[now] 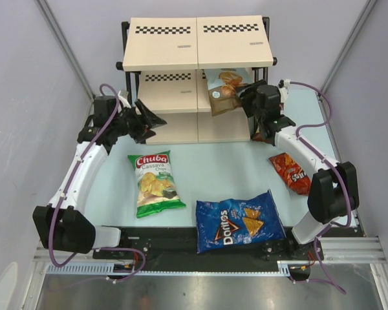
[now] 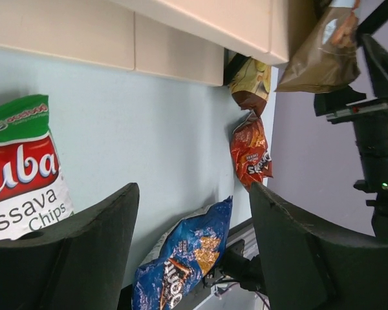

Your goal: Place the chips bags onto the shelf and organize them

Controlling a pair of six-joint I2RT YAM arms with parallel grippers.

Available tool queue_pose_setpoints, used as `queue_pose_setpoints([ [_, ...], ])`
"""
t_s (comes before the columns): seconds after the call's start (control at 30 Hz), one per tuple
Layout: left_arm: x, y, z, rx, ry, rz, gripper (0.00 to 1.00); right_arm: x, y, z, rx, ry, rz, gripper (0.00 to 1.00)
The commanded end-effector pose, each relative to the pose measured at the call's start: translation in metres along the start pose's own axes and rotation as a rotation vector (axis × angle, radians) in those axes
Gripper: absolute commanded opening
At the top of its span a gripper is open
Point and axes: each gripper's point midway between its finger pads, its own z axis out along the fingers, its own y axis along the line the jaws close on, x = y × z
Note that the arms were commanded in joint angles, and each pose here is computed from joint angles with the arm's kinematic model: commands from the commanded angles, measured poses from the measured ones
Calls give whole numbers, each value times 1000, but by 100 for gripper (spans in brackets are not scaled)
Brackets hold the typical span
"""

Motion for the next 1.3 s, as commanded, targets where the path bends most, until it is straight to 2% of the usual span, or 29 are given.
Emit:
queue_pose_setpoints([
  [0.0,1,6,2,16,3,-31,73,10,28,-25,-69,95,28,74],
  [0.07,3,7,4,25,13,-39,72,11,34,-32,-95,130,19,75],
  [0.23,7,12,14,37,36,-69,72,8,21,-58,-25,197,2,76],
  [0.37,17,15,18,33,66,-61,79,-2,9,-80,4,219,-124,76],
  [0.43,29,17,25,37,99,-19,79,-10,-13,-95,81,238,-175,76],
  [0.53,63,9,36,57,207,72,79,-18,-33,-114,144,260,-253,76],
  [0.57,84,8,47,55,288,95,79,-19,-36,-118,147,272,-280,76],
  [0.63,105,1,54,89,380,196,80,-15,-41,-127,118,343,-362,75],
  [0.67,131,3,58,70,468,227,81,-11,-40,-131,96,379,-384,74],
  [0.73,145,-1,62,80,510,316,82,-3,-48,-143,100,450,-414,74],
  [0.93,197,2,69,129,695,322,82,-11,-66,-168,165,462,-498,73],
  [1.13,238,-12,75,192,816,344,84,-15,-96,-165,248,526,-474,74],
  [1.27,259,6,81,152,904,360,84,-10,-101,-162,254,556,-454,73],
])
